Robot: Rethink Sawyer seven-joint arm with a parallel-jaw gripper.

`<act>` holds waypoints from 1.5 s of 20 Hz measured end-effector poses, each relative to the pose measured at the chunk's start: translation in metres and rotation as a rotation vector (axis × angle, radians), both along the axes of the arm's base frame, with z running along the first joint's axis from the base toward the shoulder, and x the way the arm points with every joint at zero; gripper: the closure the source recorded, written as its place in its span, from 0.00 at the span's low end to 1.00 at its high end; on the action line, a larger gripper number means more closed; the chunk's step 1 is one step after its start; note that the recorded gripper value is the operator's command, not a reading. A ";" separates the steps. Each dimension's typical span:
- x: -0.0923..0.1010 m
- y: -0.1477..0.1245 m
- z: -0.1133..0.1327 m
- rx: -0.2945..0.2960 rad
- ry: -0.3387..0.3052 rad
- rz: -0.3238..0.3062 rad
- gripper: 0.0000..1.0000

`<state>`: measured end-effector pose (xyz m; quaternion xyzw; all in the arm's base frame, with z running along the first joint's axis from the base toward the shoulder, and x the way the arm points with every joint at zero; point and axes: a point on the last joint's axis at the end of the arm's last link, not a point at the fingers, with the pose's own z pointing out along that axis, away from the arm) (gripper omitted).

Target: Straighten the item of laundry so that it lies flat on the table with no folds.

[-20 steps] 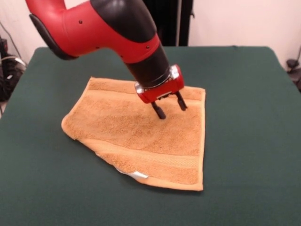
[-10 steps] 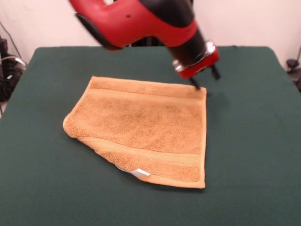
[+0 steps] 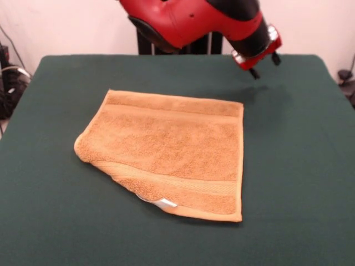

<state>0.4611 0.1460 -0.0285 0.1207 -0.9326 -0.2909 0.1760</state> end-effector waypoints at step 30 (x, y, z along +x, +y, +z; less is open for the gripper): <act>0.091 -0.106 0.034 -0.188 -0.003 -0.037 0.00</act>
